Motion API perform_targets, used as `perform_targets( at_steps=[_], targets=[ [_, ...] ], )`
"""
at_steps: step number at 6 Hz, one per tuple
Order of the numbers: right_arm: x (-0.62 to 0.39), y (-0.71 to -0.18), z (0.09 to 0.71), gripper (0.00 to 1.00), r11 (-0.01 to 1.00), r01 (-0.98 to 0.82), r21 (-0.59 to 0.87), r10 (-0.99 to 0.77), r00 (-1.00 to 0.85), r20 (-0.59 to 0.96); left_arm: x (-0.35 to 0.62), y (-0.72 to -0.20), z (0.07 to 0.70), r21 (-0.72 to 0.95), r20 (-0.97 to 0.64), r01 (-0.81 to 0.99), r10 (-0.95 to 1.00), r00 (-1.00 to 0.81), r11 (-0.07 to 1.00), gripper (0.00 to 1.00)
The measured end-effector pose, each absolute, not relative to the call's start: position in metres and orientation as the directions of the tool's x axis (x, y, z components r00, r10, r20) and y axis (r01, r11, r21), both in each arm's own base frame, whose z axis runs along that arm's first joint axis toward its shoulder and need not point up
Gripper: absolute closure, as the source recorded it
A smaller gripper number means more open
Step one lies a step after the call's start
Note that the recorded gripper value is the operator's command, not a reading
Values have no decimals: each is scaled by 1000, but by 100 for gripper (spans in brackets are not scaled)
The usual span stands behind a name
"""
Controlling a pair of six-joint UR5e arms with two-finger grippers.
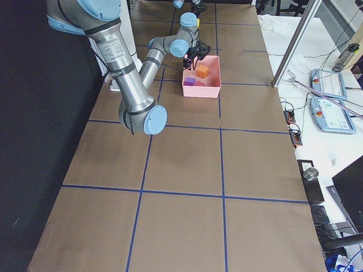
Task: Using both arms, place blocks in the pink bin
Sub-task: 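Withdraw the right gripper while the left gripper grasps the yellow cube, then carry the yellow cube into the bin with the left gripper and release it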
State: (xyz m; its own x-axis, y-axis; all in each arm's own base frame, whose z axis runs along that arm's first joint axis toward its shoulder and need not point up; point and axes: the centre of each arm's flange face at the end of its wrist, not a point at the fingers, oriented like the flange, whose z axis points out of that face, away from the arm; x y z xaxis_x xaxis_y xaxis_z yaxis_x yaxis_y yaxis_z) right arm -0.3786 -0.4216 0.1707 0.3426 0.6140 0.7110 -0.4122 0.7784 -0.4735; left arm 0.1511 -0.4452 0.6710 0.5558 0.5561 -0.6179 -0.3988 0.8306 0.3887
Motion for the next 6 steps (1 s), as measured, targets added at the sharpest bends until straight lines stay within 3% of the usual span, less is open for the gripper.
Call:
perform_targets(
  at_steps=[1,3,5,6],
  targets=[
    [-369,-421,180,0,780,-416,-468,612,349,710,167,-469,624,399,-669,-329,517,533,856,100],
    [-342,-407,212,0,812,-406,-419,569,393,722,238,-493,456,359,-824,-181,402,401,916,100],
    [-329,-406,231,0,819,-412,-399,559,417,717,349,-474,270,221,-937,-109,242,251,969,100],
    [-325,-407,238,0,819,-416,-395,559,426,711,399,-456,219,186,-953,-77,199,227,980,98]
  ],
)
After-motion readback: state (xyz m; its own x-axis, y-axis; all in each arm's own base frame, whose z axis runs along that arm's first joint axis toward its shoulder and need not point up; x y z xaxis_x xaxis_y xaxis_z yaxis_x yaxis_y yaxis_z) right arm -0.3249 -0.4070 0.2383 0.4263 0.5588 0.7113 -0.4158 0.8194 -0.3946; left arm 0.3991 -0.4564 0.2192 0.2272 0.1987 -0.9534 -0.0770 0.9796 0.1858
